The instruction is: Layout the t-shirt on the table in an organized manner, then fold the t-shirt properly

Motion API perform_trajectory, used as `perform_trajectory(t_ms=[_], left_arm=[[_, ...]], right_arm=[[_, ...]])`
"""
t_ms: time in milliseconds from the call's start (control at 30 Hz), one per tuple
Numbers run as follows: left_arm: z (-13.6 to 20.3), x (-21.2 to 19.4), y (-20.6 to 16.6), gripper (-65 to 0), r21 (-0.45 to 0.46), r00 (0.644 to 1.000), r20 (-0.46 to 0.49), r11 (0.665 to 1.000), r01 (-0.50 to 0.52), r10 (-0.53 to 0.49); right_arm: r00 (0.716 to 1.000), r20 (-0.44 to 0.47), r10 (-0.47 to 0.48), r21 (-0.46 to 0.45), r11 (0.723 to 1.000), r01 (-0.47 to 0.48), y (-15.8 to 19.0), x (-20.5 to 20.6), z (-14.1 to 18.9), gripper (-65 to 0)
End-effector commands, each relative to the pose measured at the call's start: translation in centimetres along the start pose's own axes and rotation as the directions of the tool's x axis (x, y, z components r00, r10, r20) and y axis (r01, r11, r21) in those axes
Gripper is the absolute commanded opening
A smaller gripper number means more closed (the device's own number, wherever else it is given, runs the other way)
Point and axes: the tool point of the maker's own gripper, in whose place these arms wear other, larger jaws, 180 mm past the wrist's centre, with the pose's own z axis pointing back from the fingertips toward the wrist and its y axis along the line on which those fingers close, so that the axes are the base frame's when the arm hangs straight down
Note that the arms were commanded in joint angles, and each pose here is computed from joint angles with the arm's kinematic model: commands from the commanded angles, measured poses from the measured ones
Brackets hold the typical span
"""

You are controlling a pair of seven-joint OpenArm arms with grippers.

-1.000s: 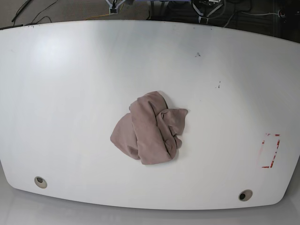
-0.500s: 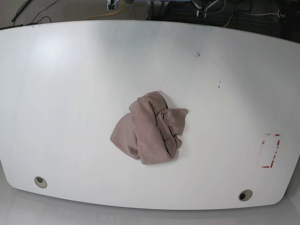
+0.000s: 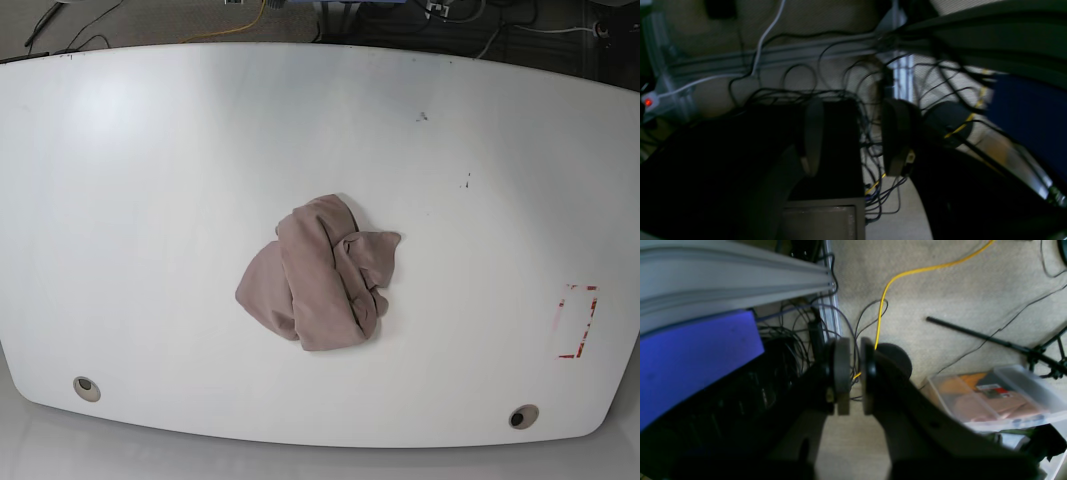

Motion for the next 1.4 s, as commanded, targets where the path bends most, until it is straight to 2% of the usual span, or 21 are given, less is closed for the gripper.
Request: perform_trajectory(t_ms=[0, 300, 533, 633, 933, 1067, 1367], left_arm=[[1.2, -0.1, 0.7, -38.3, 0.013, 1.0, 0.022, 1.0, -0.002, 0.002], [4.4, -0.5, 1.9, -38.3, 0.047, 0.996, 0.057, 0.997, -0.067, 0.065], [6.4, -1.1, 2.1, -38.3, -0.011, 0.993, 0.064, 0.995, -0.1, 0.1], [7.3, -1.5, 2.7, -38.3, -0.009, 0.992, 0.064, 0.994, -0.108, 0.108], [9.5, -1.0, 4.9, -38.3, 0.033, 0.989, 0.099, 0.993, -0.116, 0.112], [10.4, -0.1, 5.6, -38.3, 0.051, 0.986, 0.13, 0.993, -0.108, 0.101], [12.8, 1.4, 5.4, -38.3, 0.051, 0.982, 0.173, 0.995, -0.083, 0.073]], right_arm=[[1.0, 0.022, 0.003, -0.001, 1.0, -0.003, -0.1, -0.1, 1.1, -60.2], [1.0, 0.028, 0.011, 0.002, 1.0, -0.011, -0.1, -0.6, 3.8, -60.2], [0.999, 0.05, 0.016, 0.005, 1.0, -0.017, 0.0, -0.6, 6.1, -60.2], [0.998, 0.059, 0.018, 0.007, 1.0, -0.019, 0.1, -0.6, 7.0, -60.2], [0.996, 0.08, 0.024, 0.01, 1.0, -0.025, 0.3, -0.5, 9.3, -60.2], [0.993, 0.116, 0.028, 0.014, 0.999, -0.03, 0.5, 0.6, 10.6, -60.2], [0.985, 0.169, 0.038, 0.021, 0.999, -0.042, 1.0, 2.9, 13.8, -60.2]])
